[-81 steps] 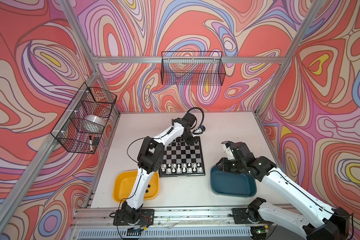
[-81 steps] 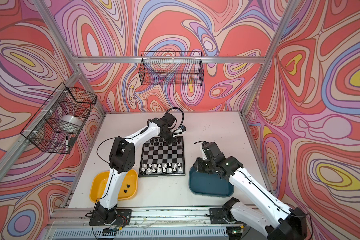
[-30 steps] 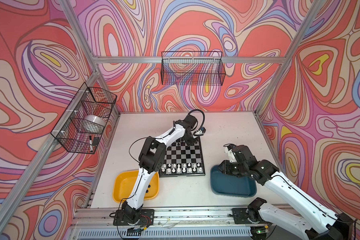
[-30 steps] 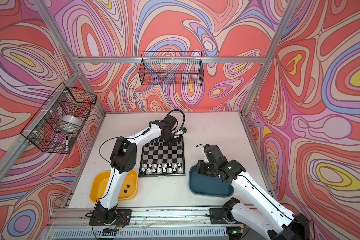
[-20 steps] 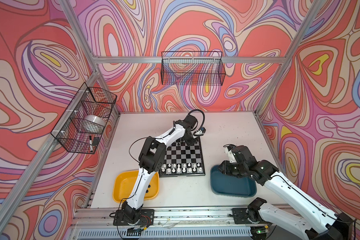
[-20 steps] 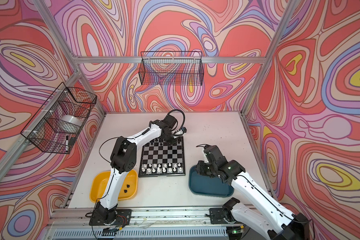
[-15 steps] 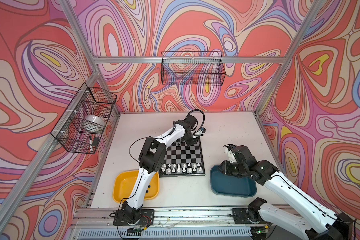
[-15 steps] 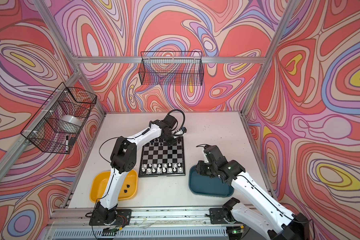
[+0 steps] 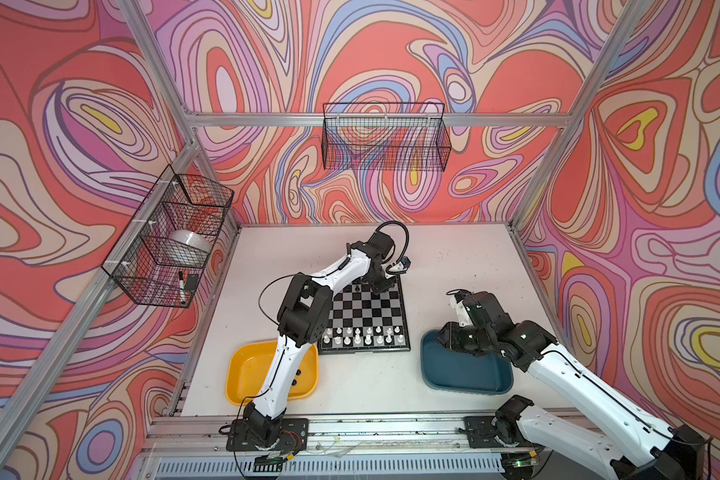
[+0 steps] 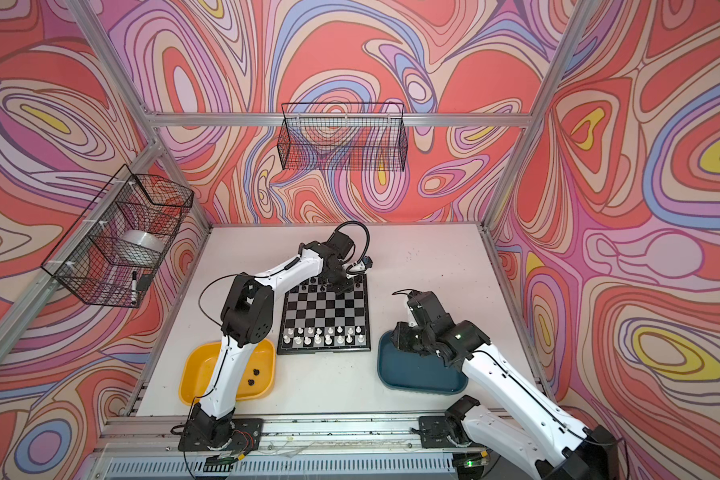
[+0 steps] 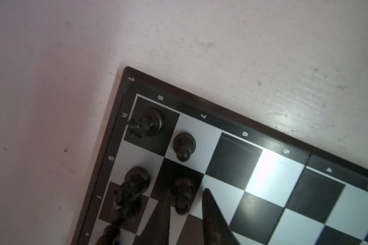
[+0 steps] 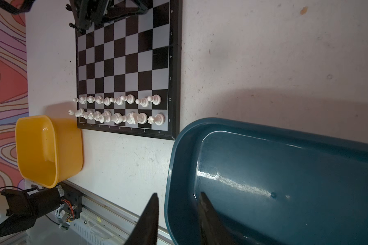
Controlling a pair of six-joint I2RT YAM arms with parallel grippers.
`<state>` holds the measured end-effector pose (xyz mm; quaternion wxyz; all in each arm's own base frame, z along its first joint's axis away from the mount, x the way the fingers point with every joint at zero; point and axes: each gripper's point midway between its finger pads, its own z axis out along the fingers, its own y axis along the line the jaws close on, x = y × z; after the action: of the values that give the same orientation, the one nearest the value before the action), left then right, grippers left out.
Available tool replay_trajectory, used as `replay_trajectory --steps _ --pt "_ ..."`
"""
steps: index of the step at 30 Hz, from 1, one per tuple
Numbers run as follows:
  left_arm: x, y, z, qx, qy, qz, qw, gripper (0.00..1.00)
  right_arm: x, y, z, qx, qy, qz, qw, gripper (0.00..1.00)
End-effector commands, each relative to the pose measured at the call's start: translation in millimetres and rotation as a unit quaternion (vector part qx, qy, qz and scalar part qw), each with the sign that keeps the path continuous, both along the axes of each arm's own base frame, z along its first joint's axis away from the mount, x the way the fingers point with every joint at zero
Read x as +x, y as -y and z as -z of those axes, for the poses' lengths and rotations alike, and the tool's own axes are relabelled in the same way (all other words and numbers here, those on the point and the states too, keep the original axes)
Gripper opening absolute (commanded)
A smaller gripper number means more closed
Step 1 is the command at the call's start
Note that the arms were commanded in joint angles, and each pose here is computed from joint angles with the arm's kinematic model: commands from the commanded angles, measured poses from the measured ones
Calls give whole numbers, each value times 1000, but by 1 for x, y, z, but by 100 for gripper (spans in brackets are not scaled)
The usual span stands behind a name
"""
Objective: Set up the chess pieces on the board
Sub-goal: 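Lower the black pawn with the left gripper onto a square beside the black pawns, then open the left gripper to release the black pawn on the board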
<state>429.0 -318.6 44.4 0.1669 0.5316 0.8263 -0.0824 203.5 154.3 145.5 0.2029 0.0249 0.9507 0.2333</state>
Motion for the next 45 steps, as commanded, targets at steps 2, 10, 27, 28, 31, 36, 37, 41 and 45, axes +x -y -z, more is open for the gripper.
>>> replay_trajectory --steps 2,10,27,28,31,36,37,41,45 --pt "-4 1 -19 -4 13 8 1000 29 1 2 0 -1 8 3 1000 32" --pt "-8 -2 -26 -5 13 7 1000 31 -1 3 -2 0 11 2 1000 32" --pt "-31 -16 -43 -3 6 11 1000 38 0 1 -8 6 16 0 1000 32" --pt "-33 -17 -45 -5 7 12 1000 39 0 1 -7 5 14 0 1000 32" --pt "-42 -22 -48 -7 6 13 1000 45 0 2 -10 4 16 1 1000 32" --pt "-59 -34 -62 -3 -6 10 1000 45 1 2 -14 8 26 2 1000 31" --pt "-63 -37 -65 -1 -5 11 1000 45 1 2 -15 8 26 1 1000 31" --pt "-73 -55 -69 24 8 13 1000 47 -1 3 -20 1 23 -6 1000 31" --pt "-89 -73 -75 36 8 11 999 47 -2 3 -23 0 26 -9 1000 31"
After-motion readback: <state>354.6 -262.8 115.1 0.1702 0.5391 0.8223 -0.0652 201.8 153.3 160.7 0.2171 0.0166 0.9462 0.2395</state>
